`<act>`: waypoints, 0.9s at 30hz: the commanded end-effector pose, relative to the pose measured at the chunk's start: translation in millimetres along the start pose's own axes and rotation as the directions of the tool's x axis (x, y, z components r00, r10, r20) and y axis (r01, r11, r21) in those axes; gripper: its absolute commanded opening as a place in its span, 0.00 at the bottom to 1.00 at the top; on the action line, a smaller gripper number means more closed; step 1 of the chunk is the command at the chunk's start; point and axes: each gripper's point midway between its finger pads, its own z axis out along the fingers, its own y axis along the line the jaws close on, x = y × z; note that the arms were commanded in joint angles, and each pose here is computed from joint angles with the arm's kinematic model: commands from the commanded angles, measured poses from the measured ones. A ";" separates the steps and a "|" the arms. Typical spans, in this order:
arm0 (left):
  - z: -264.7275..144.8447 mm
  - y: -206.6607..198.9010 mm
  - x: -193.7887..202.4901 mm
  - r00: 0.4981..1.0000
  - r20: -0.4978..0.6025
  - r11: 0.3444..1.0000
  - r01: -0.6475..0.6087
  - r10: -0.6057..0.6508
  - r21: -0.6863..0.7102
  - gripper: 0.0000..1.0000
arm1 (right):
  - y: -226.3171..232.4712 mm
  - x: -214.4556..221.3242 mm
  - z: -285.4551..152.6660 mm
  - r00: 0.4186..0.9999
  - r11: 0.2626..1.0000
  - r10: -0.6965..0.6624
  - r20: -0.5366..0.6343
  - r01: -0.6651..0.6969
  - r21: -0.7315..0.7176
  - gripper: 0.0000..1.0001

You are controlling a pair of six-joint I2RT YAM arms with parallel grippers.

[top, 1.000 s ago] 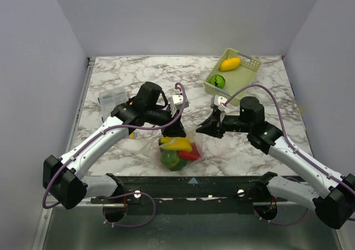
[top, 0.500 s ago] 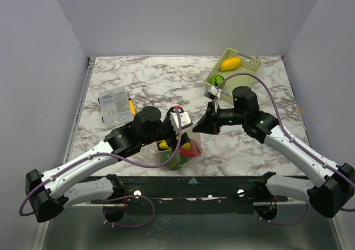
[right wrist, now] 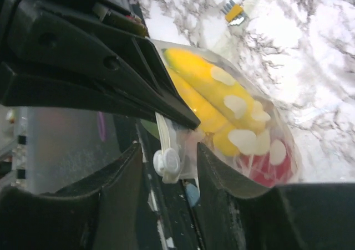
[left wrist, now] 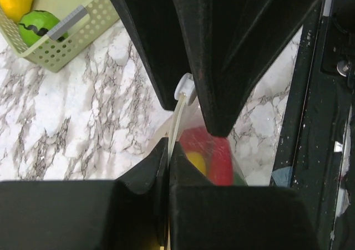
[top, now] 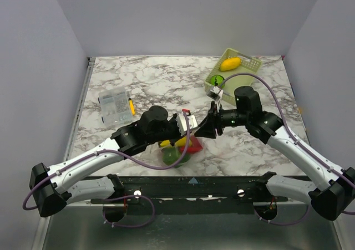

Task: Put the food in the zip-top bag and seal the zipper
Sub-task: Zip the zipper food storage bag at the center of the board.

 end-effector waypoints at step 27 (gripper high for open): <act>-9.1 -17.5 -12.0 0.979 -0.018 0.942 0.199 -0.202 0.270 0.00 | 41.0 -23.7 -20.6 0.840 0.838 -0.543 -0.019 0.539 -0.084 0.49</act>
